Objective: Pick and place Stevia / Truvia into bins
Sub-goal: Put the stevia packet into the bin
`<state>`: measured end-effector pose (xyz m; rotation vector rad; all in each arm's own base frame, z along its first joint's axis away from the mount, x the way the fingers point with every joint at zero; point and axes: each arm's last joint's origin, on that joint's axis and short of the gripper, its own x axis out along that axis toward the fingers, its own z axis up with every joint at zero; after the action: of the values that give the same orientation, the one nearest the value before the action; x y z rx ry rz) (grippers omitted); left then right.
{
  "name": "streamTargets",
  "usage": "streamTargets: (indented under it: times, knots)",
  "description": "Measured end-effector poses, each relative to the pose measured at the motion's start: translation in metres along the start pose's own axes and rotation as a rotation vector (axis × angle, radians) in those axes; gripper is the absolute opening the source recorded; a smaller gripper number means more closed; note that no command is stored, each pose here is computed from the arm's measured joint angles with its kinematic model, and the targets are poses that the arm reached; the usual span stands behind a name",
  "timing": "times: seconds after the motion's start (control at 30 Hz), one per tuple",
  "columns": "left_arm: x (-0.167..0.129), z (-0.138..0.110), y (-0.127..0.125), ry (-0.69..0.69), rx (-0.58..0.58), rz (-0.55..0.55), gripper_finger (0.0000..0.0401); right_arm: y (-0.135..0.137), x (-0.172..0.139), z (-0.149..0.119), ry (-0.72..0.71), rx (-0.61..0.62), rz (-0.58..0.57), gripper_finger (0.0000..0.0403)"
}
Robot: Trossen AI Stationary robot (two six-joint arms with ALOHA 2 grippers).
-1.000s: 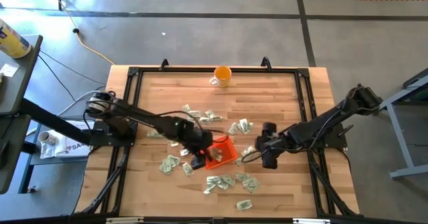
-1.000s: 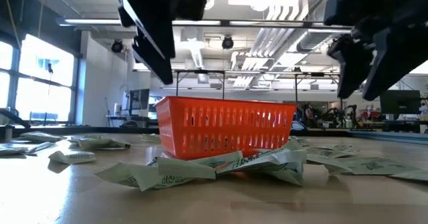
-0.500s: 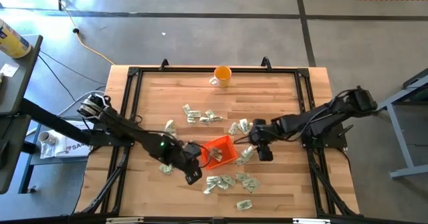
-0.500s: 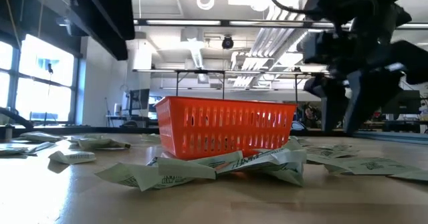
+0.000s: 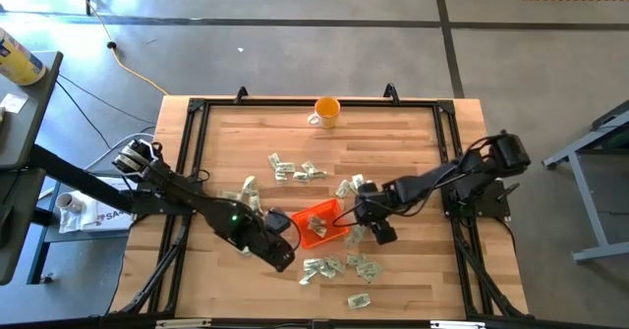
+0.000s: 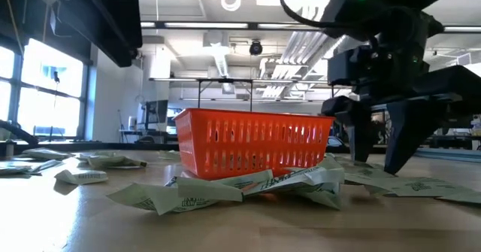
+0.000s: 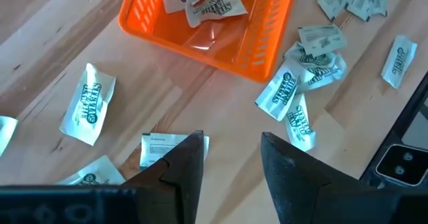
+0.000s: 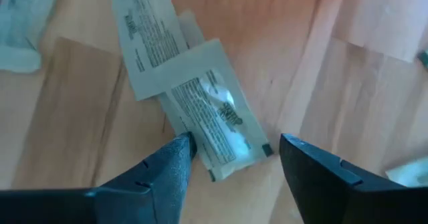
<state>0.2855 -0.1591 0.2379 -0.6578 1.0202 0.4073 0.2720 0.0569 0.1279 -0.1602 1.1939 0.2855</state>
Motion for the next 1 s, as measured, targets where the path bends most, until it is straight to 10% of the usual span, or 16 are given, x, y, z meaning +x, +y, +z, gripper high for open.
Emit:
streamTargets:
  times: [0.7,1.0]
  knots:
    - [0.0,-0.001,0.002,0.005,0.013,0.018,0.0184,-0.017,-0.013,0.006,0.135,0.165,0.035,0.0012]
    - [0.0,-0.001,0.002,0.004,0.014,0.024,0.0184,-0.018,-0.059,0.036,-0.018,0.248,-0.018,0.0005]
